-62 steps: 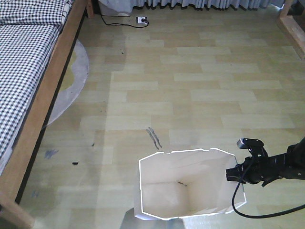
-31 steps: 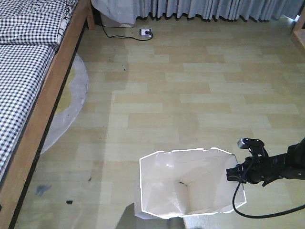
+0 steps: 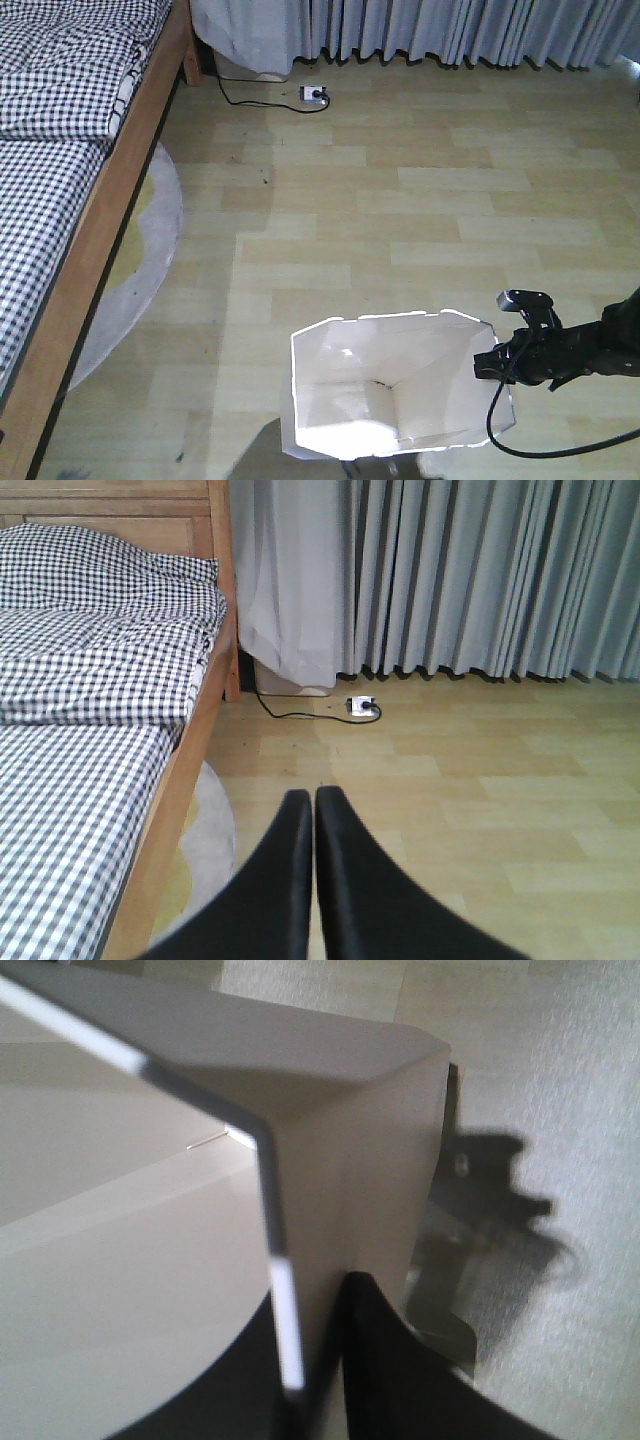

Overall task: Move trash bin to bedside with robot
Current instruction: 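Carry the bin with the right gripper toward the curtains beside the bed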

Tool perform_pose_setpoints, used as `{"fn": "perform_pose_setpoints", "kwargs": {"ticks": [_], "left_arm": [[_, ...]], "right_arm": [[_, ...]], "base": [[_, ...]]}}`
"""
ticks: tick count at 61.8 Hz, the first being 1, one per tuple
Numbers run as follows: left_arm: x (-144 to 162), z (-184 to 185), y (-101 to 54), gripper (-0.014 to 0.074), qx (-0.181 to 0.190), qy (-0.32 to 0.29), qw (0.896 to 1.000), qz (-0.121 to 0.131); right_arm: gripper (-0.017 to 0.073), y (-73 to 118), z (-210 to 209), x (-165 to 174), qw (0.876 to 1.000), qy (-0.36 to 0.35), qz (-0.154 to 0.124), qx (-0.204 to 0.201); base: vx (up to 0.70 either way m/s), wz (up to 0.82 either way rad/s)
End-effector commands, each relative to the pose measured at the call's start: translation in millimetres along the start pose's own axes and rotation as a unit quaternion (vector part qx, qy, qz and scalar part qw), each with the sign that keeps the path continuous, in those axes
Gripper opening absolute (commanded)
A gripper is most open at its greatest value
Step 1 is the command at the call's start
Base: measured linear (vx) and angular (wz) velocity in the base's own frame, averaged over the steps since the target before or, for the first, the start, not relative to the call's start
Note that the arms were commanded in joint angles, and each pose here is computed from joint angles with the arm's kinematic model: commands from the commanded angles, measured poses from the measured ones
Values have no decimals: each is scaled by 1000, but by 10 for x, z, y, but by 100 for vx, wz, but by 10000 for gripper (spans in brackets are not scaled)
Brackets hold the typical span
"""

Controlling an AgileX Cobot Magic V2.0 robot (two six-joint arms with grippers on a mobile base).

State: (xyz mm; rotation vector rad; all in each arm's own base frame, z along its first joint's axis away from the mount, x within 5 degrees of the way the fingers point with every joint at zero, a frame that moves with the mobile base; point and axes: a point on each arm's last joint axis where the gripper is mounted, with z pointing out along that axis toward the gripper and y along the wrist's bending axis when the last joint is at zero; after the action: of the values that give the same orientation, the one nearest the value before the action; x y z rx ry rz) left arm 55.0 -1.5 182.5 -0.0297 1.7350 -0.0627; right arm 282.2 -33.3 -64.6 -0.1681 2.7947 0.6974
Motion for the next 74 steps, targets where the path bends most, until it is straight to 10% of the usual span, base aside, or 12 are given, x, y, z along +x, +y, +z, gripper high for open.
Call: {"fn": "perform_pose_setpoints", "kwargs": {"ticks": [1, 74], "left_arm": [[30, 16, -1, -6, 4, -24, 1000, -6], [30, 16, -1, -6, 4, -24, 1000, -6]], "right_arm": [[-4, 212, -188, -268, 992, -85, -18, -89], [-4, 212, -188, -268, 992, -85, -18, -89]], "base": [[45, 2], [44, 4]]}}
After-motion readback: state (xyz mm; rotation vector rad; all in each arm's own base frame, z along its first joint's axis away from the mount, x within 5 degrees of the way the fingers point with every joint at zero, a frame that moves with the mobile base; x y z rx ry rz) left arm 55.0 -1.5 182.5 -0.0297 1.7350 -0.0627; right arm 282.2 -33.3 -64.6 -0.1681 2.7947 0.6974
